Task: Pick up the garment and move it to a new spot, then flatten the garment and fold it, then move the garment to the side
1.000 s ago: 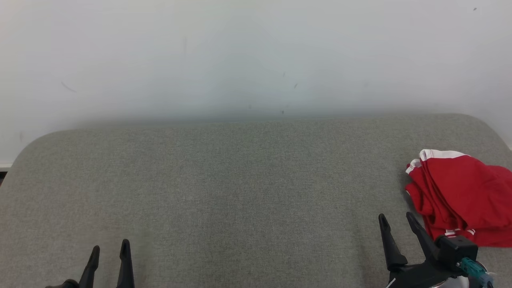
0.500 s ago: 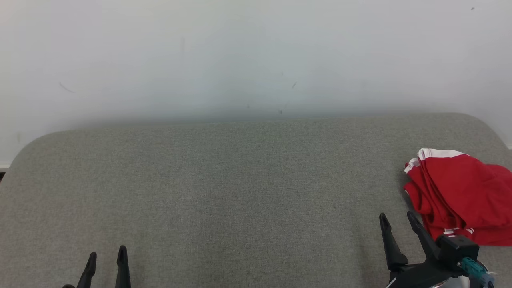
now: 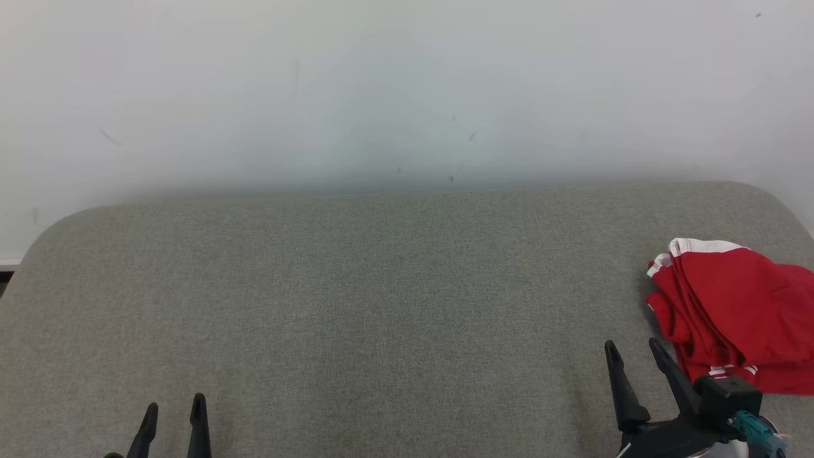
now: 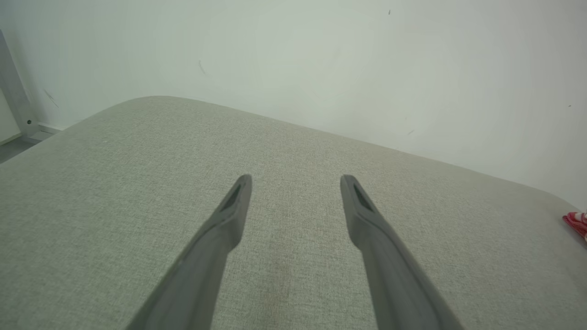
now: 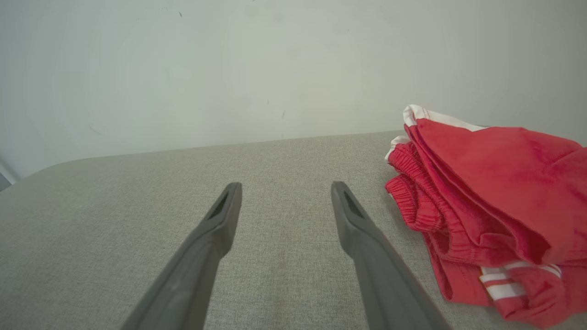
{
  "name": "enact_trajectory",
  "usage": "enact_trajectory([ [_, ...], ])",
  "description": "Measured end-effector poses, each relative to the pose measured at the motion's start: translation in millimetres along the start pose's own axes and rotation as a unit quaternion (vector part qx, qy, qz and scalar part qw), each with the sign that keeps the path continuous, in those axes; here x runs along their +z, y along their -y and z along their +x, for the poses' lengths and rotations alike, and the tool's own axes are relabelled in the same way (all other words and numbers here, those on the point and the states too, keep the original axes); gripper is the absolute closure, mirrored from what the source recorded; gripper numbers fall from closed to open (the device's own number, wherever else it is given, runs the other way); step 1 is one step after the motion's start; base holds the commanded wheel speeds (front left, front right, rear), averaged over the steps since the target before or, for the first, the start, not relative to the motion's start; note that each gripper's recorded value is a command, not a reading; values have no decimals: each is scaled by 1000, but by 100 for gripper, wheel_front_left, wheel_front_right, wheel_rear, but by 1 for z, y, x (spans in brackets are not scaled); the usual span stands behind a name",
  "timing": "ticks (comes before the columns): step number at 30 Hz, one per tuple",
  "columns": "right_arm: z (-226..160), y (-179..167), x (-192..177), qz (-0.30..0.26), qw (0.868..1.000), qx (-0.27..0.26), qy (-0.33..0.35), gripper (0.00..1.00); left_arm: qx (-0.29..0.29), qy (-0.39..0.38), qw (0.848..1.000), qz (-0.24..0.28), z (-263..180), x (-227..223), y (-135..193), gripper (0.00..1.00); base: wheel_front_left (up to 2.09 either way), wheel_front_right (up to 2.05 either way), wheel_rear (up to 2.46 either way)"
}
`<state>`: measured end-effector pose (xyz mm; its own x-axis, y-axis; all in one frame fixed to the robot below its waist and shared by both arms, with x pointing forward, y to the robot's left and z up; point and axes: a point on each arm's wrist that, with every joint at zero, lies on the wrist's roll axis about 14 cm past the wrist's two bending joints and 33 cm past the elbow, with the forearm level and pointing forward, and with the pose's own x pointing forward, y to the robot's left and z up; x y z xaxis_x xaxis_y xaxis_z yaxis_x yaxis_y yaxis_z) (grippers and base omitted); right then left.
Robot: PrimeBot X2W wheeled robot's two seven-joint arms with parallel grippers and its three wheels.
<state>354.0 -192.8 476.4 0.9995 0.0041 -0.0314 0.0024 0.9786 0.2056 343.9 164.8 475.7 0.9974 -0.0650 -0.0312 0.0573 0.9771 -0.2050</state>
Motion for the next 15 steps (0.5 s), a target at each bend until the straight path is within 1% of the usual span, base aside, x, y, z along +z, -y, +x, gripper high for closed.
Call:
enact_trajectory([
  [15,0,-1,-2,0,1000,2,-4,0,-5,-3,1000,3,1,0,2,0,0,0,0],
])
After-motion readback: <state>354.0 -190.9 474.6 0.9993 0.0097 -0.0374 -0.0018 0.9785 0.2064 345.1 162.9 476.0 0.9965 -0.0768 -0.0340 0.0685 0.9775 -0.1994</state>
